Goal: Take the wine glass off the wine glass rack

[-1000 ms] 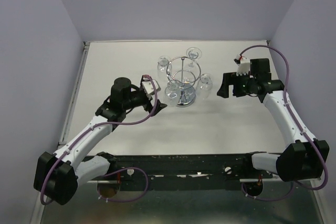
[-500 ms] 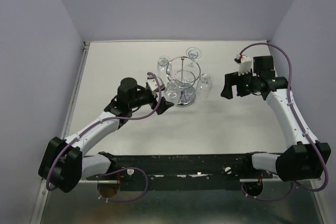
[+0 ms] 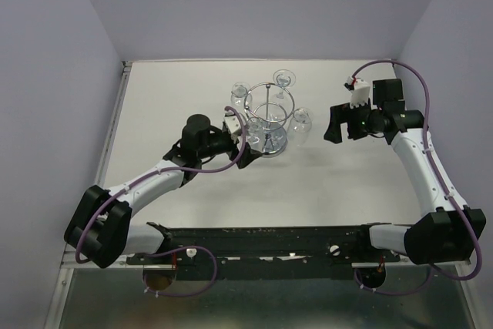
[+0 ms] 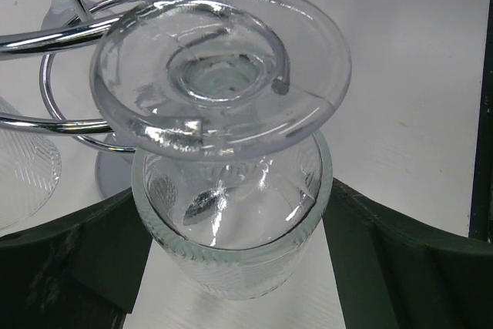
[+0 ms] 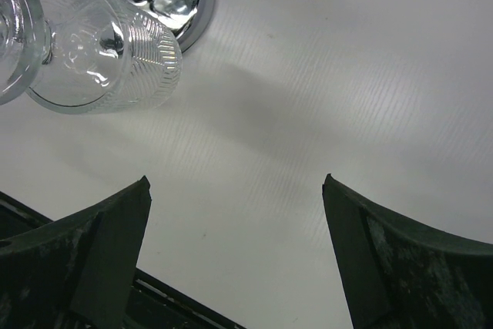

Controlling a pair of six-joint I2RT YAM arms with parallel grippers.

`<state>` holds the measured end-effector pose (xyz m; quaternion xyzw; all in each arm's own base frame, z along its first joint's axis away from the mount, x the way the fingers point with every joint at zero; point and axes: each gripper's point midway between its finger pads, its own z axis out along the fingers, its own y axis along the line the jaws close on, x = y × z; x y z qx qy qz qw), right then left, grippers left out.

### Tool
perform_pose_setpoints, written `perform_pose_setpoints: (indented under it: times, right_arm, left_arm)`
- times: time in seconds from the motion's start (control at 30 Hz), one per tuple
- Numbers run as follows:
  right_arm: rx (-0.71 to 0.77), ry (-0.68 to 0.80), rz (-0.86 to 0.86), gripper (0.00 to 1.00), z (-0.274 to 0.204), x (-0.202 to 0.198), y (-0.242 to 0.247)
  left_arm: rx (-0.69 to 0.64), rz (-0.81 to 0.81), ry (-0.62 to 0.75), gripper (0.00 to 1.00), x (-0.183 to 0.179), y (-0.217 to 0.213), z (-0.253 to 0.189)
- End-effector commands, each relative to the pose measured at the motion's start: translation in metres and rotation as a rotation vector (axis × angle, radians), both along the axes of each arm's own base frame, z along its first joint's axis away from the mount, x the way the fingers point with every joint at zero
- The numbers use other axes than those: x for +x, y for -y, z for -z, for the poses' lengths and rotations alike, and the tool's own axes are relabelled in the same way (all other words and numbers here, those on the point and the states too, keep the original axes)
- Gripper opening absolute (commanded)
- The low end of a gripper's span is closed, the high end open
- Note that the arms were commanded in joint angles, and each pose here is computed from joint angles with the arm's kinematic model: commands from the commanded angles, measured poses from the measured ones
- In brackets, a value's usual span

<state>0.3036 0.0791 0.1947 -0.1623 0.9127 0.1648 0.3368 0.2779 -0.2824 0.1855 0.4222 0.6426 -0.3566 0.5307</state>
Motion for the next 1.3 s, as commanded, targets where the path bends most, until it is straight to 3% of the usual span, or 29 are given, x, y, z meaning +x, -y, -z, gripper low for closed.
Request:
perform_pose_setpoints:
  times: [0.0, 0.2, 0.37, 0.53, 0.63, 0.83, 1.27]
  right_arm:
    - [0.022, 0.002, -0.011, 1.00, -0.005, 0.002, -0.002]
    - [0.034, 0.003, -0.007, 1.00, 0.000, 0.001, -0.004]
    - [0.037, -0.004, -0.003, 1.00, 0.003, 0.000, -0.004]
    - [0.036, -0.003, -0.006, 1.00, 0.003, 0.002, -0.005]
    - [0.042, -0.006, -0.002, 1.00, 0.003, 0.004, -0.005]
    - [0.042, -0.015, -0.003, 1.00, 0.006, 0.005, -0.005]
    - [0.046, -0.012, -0.008, 1.00, 0.004, 0.007, -0.006]
  left_arm:
    - [-0.059, -0.013, 0.056, 0.99, 0.009, 0.011, -0.024]
    - [-0.054, -0.029, 0.060, 0.94, 0.013, 0.012, -0.023]
    - [-0.047, -0.044, 0.075, 0.71, 0.016, 0.010, -0.023]
    - [-0.043, -0.041, 0.083, 0.57, 0.015, 0.010, -0.023]
    - [-0.042, -0.030, 0.100, 0.44, 0.013, 0.010, -0.025]
    - [-0.020, 0.030, 0.190, 0.02, 0.009, 0.012, -0.028]
    - [-0.067, 0.027, 0.218, 0.00, 0.004, 0.010, -0.056]
